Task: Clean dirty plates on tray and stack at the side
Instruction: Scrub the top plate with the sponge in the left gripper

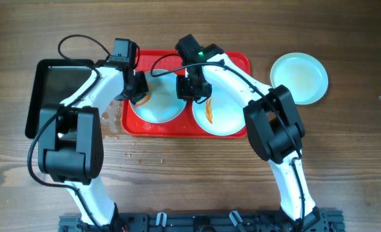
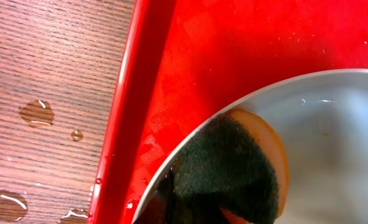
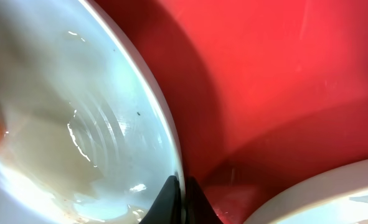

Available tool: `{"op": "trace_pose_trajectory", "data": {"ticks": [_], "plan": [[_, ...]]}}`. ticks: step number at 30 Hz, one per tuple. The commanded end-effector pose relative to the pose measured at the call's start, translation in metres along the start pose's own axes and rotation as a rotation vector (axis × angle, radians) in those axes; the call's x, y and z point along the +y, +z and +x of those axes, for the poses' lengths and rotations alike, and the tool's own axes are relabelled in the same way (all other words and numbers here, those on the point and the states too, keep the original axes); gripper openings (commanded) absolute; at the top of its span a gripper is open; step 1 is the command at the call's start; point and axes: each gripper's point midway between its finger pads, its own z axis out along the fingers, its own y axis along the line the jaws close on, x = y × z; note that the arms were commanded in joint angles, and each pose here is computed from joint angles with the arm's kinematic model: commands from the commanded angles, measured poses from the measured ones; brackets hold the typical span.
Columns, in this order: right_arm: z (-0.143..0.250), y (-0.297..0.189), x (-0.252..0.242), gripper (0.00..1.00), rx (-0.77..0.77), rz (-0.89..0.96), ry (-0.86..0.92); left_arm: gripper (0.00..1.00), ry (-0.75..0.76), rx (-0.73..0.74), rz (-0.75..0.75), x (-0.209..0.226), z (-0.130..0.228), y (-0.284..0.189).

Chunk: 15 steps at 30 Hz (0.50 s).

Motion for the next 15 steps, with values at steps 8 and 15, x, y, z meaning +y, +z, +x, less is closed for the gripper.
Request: {"op": "trace_pose_trajectory", "data": {"ticks": [8, 15], "plan": [[-0.005, 0.001, -0.021, 0.04, -0.011, 0.069, 0.026, 0.04, 0.068, -0.064, 0.262, -0.087, 0.003, -0.047], [-0.004, 0.001, -0.022, 0.04, -0.008, 0.071, 0.026, 0.04, 0.026, 0.100, 0.141, -0.071, 0.039, 0.012]]}}
